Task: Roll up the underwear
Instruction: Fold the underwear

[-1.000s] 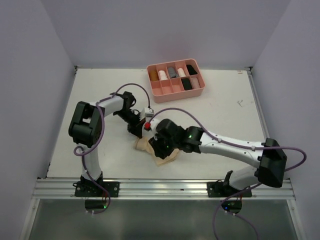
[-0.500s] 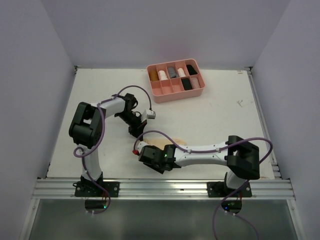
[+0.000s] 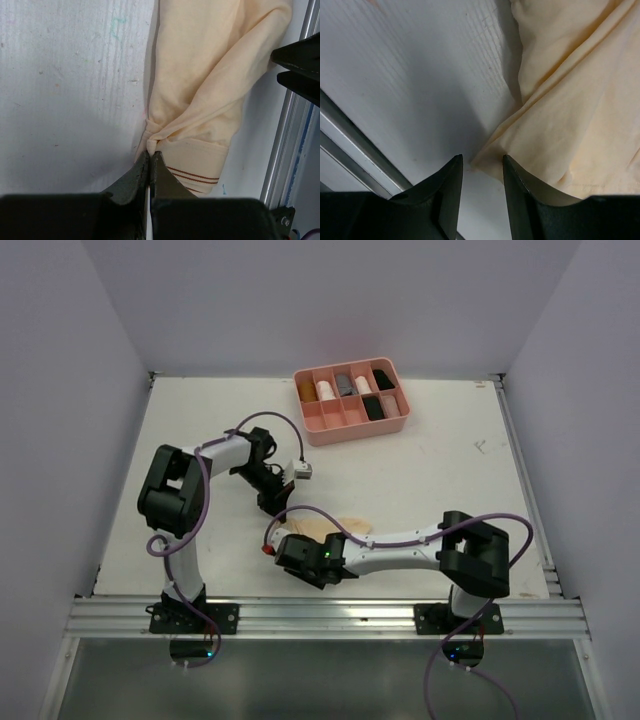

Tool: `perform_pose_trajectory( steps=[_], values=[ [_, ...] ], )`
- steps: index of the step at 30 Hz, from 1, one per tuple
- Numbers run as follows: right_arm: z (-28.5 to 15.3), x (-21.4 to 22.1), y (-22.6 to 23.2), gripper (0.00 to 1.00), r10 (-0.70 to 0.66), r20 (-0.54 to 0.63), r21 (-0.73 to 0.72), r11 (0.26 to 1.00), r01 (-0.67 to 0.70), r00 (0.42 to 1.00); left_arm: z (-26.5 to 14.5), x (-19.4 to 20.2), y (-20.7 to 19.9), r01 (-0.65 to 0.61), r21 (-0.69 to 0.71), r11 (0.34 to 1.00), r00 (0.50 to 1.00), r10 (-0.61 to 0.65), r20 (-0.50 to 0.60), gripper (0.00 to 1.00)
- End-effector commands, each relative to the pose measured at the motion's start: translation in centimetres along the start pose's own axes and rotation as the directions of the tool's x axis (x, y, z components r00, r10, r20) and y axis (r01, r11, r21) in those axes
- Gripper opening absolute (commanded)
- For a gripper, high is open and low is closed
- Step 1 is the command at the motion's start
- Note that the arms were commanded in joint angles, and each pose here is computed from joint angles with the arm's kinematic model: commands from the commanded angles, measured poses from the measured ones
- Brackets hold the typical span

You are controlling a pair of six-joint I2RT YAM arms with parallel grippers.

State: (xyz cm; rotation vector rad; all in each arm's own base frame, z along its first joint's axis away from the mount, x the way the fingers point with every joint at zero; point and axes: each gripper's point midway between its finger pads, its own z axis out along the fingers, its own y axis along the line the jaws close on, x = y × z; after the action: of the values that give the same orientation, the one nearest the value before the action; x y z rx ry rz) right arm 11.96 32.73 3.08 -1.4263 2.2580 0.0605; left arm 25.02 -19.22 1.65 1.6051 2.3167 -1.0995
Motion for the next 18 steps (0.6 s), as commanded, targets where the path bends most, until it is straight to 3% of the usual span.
perform_pose_trajectory(
  steps=[1, 6, 14, 18],
  values=[
    [1.2, 1.2, 0.5, 0.41, -0.008, -0.026, -0.011, 1.000, 0.008, 1.000, 1.5, 4.8, 2.8, -0.045, -0.085, 0.995, 0.978, 0.027, -0.205, 0.00],
    [2.7, 3.5, 0.8, 0.39, -0.013, -0.090, -0.011, 1.000, 0.012, 0.996, 1.3, 4.8, 2.9, -0.054, -0.089, 0.995, 0.977, 0.034, -0.213, 0.00],
    [3.1, 4.4, 2.7, 0.03, 0.006, -0.093, -0.113, 0.993, -0.017, 0.996, 1.0, 4.8, 2.8, -0.068, -0.089, 0.994, 0.974, 0.047, -0.223, 0.00],
    [1.2, 2.0, 2.1, 0.00, 0.046, -0.039, -0.131, 0.990, -0.051, 0.998, 1.1, 4.9, 2.7, -0.073, -0.085, 0.994, 0.973, 0.052, -0.225, 0.00]
  ],
)
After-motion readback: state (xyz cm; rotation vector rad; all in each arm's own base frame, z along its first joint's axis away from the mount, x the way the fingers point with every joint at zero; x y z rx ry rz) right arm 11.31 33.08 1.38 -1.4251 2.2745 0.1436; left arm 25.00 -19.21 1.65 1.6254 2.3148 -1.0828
